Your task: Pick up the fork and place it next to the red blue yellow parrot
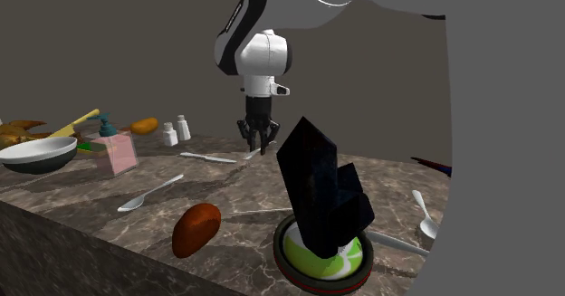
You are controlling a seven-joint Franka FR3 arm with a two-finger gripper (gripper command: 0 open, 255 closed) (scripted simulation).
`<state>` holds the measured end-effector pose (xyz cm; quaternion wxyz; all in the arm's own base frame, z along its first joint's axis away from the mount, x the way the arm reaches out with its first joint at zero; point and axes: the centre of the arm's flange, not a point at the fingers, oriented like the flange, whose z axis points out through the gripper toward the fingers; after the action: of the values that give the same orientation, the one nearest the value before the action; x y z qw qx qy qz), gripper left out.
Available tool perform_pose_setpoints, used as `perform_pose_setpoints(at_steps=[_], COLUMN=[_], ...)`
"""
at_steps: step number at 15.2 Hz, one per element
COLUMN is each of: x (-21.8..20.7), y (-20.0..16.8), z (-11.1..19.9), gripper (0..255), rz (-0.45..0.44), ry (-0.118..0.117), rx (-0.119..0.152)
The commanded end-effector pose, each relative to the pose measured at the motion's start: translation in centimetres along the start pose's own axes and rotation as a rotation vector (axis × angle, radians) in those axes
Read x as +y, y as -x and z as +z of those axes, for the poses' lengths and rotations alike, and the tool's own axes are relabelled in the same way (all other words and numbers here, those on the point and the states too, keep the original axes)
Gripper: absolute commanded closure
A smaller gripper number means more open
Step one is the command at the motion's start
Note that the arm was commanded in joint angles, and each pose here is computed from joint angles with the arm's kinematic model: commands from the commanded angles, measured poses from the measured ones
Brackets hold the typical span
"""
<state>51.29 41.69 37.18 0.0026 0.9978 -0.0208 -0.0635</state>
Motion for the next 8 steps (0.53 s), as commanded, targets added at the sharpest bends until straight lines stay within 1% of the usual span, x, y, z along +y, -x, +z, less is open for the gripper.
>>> perform_pose_setpoints(at_steps=[1, 8], x=[0.0, 0.0], y=[0.2, 0.7], z=[-1.1, -4.8], gripper=[255, 255], rz=[0.0, 0.0], ry=[0.0, 0.0], rx=[0.0, 0.0])
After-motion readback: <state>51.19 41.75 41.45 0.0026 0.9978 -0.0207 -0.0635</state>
